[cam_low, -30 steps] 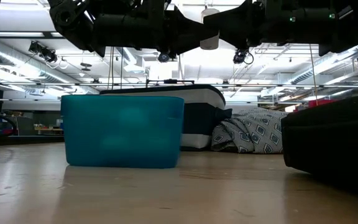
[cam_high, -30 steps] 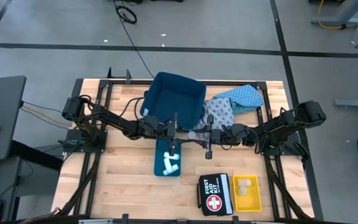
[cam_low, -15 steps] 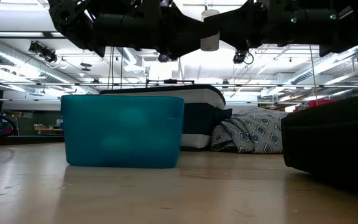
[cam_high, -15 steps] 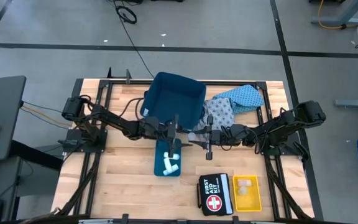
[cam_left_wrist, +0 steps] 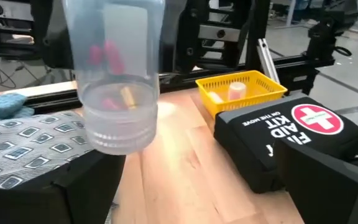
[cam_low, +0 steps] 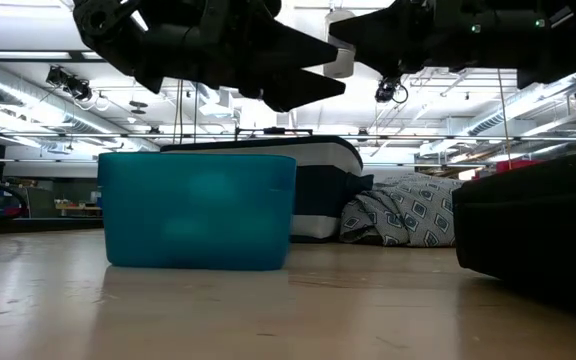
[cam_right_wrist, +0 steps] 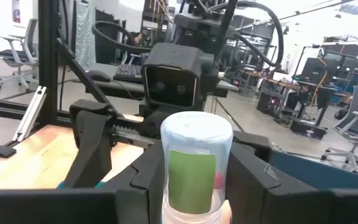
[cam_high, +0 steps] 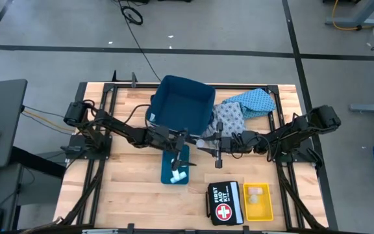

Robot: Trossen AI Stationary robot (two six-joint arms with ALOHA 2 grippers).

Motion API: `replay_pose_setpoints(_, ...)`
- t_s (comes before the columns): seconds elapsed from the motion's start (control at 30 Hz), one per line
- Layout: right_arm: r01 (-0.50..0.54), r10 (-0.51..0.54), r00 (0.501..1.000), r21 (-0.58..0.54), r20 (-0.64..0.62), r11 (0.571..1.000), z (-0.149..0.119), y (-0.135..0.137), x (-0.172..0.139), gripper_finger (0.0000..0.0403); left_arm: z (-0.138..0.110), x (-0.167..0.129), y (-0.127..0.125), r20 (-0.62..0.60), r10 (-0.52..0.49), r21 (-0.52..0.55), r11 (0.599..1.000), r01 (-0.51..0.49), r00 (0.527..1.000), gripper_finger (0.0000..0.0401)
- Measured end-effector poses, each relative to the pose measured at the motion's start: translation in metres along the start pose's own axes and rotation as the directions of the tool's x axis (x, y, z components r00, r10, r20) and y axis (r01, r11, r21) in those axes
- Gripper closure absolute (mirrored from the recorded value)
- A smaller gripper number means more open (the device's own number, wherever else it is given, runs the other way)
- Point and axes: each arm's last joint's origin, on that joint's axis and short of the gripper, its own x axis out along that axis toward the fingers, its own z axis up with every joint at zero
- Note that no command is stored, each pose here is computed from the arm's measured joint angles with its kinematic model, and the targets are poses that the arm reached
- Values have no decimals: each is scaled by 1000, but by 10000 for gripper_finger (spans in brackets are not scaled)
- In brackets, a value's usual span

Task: Pick & place medical supplies in basket/bin
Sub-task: Put the transparent bottle in the yellow bin

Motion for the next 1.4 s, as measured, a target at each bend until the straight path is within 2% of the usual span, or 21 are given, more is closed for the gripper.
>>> replay_pose_setpoints(0.13,-43,43,999,-3,-28,999,0,10,-3,271,0,0,-2,0,-4,0,1000,4,1000,4)
replay_pose_setpoints(0.37,-68,71,981,25,-180,997,4,32,-20,271,-1,0,-2,-9,0,-3,1000,0,1000,4)
replay_pose_setpoints(0.5,-72,93,954,85,-283,994,15,38,-35,271,-1,0,-1,-16,3,-3,1000,-3,1000,4)
replay_pose_setpoints(0.63,-89,144,901,151,-408,985,30,44,-47,271,-1,0,-1,-15,3,-3,1000,-3,1000,4)
replay_pose_setpoints(0.8,-90,201,758,205,-621,975,52,51,-57,271,-1,0,-1,-14,5,-1,1000,-5,1000,3)
replay_pose_setpoints(0.97,-91,276,623,283,-732,955,76,58,-67,271,-1,0,-1,-14,5,0,1000,-5,1000,3)
replay_pose_setpoints(1.03,-86,314,587,328,-746,941,83,61,-70,271,-1,0,-1,-14,5,-1,1000,-5,1000,3)
replay_pose_setpoints(1.13,-73,375,499,393,-782,917,81,67,-79,271,-1,0,-1,-18,5,-1,1000,-5,1000,3)
replay_pose_setpoints(1.2,-56,412,458,437,-788,898,80,74,-82,271,-2,0,-1,-23,4,-2,1000,-4,1000,3)
replay_pose_setpoints(1.4,24,491,279,517,-825,855,68,97,-93,271,-2,0,-1,-28,3,-2,1000,-3,1000,3)
